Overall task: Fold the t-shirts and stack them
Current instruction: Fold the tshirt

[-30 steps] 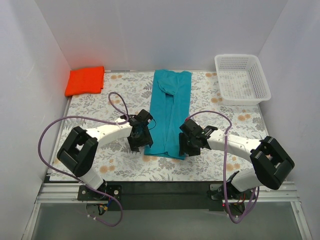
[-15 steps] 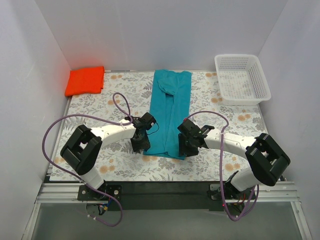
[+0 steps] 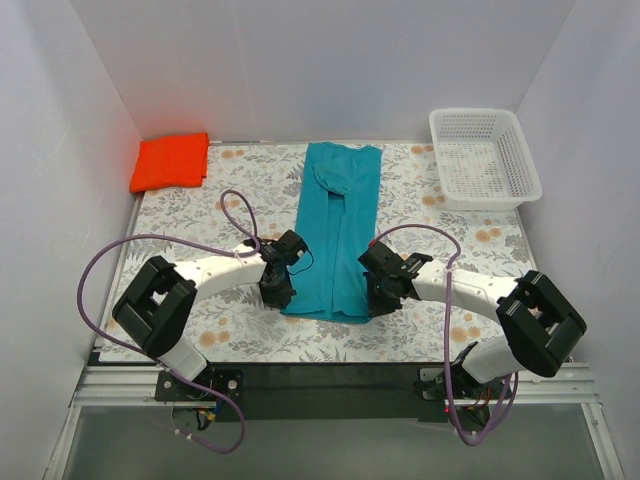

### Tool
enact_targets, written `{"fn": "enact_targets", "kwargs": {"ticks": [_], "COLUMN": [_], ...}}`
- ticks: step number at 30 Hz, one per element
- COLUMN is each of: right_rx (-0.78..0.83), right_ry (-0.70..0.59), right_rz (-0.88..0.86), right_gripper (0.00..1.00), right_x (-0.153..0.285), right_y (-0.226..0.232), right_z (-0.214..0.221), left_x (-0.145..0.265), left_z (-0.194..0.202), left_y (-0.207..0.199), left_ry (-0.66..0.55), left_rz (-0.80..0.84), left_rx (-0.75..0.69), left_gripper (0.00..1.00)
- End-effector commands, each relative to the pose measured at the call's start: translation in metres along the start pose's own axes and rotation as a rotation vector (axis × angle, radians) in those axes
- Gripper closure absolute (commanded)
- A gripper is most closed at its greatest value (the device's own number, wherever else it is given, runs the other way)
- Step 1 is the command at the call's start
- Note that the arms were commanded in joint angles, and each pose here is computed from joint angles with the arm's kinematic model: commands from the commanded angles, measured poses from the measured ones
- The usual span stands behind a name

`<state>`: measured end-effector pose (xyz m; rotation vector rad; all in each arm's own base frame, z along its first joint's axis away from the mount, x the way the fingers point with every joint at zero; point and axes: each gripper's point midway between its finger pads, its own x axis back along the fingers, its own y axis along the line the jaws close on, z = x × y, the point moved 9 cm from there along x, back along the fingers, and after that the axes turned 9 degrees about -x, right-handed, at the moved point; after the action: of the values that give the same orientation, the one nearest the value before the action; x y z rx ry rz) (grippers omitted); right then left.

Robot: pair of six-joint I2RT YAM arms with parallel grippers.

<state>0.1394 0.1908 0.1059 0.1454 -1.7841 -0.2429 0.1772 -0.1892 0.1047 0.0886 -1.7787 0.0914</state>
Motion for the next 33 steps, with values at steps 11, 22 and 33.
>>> {"fn": "enact_targets", "kwargs": {"ticks": [11, 22, 33], "right_rx": [0.028, -0.003, -0.019], "right_ry": [0.058, 0.107, 0.174], "right_rz": [-0.157, -0.191, -0.130], "right_gripper": [0.62, 0.57, 0.60], "right_x": [0.021, 0.015, -0.004], "right_y": [0.018, 0.014, 0.003], "right_z": [0.003, 0.015, 0.026], "left_x": [0.025, 0.041, 0.012], "left_z": [0.018, 0.016, 0.025], "left_y": [0.012, 0.010, 0.014], "left_ry": [0.049, 0.043, 0.104], "left_rz": [0.081, 0.125, 0.060], "left_rx": [-0.008, 0.004, -0.019], "left_gripper": [0.81, 0.40, 0.50]}}
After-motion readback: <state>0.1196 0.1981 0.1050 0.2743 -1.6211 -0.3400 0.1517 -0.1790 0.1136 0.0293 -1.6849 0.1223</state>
